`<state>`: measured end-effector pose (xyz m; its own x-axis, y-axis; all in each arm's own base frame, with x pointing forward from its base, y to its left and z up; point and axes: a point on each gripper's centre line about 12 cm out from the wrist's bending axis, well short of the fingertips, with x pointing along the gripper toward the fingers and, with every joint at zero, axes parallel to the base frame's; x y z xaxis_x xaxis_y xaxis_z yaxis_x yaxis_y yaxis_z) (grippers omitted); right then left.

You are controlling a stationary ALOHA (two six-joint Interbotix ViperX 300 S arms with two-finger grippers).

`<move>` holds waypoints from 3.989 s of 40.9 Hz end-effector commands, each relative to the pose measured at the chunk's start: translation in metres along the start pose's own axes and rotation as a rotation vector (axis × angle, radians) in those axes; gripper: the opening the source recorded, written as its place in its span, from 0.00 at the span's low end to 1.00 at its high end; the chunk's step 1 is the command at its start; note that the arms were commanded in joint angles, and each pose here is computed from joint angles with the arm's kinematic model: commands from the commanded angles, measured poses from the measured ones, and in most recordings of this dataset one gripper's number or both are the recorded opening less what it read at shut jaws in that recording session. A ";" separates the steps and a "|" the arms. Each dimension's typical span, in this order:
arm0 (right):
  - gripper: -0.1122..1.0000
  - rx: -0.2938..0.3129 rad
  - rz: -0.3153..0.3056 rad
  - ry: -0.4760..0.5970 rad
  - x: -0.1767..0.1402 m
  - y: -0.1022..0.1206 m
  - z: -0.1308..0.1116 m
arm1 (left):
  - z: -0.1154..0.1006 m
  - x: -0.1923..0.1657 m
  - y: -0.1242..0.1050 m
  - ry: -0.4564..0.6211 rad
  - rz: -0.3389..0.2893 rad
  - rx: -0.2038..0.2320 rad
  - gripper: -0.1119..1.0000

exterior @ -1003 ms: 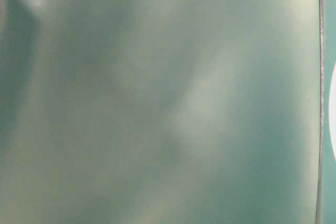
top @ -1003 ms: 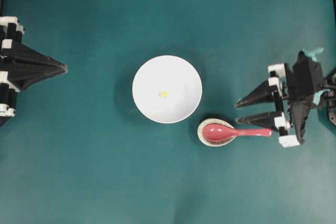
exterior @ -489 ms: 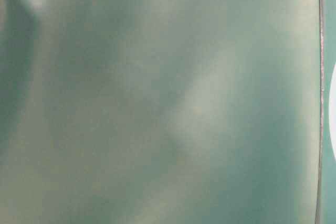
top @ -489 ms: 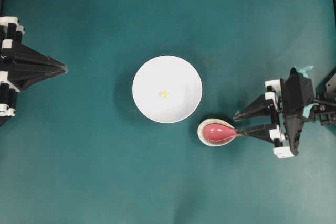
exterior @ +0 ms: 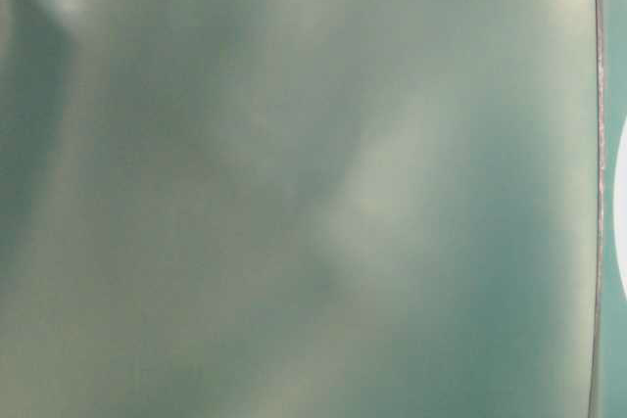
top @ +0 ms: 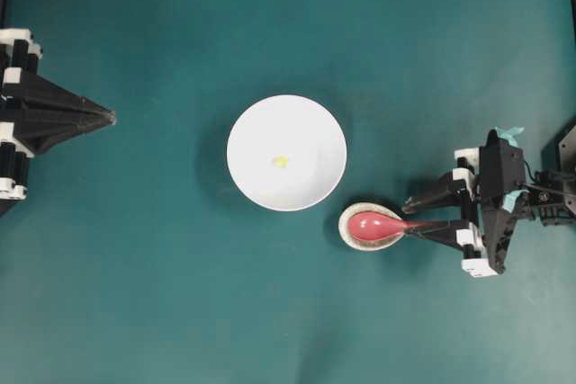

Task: Scoop the yellow hexagonal prism block from the bowl with a spoon using the right arm.
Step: 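Close the right gripper on the pink spoon handle, then lift the spoon with the right gripper and swing it over the white bowl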

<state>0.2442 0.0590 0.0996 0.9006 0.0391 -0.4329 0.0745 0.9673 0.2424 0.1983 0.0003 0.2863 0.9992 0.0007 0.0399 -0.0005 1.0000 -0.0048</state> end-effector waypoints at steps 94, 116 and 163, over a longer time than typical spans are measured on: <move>0.30 -0.115 0.043 0.012 -0.008 0.008 0.000 | 0.007 0.003 -0.001 0.000 -0.003 0.000 0.09; 0.30 -0.012 0.066 -0.018 -0.021 0.012 0.043 | 0.007 0.003 -0.001 0.000 -0.004 0.003 0.09; 0.30 0.253 -0.070 0.322 0.001 -0.035 0.165 | 0.008 0.003 -0.001 -0.008 -0.003 0.001 0.09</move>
<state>0.3038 -0.0125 0.2209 0.7180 0.0796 -0.6915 0.2701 0.8838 0.3821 0.1986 0.0000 0.2836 0.9998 -0.0006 0.0184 0.0007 1.0000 -0.0048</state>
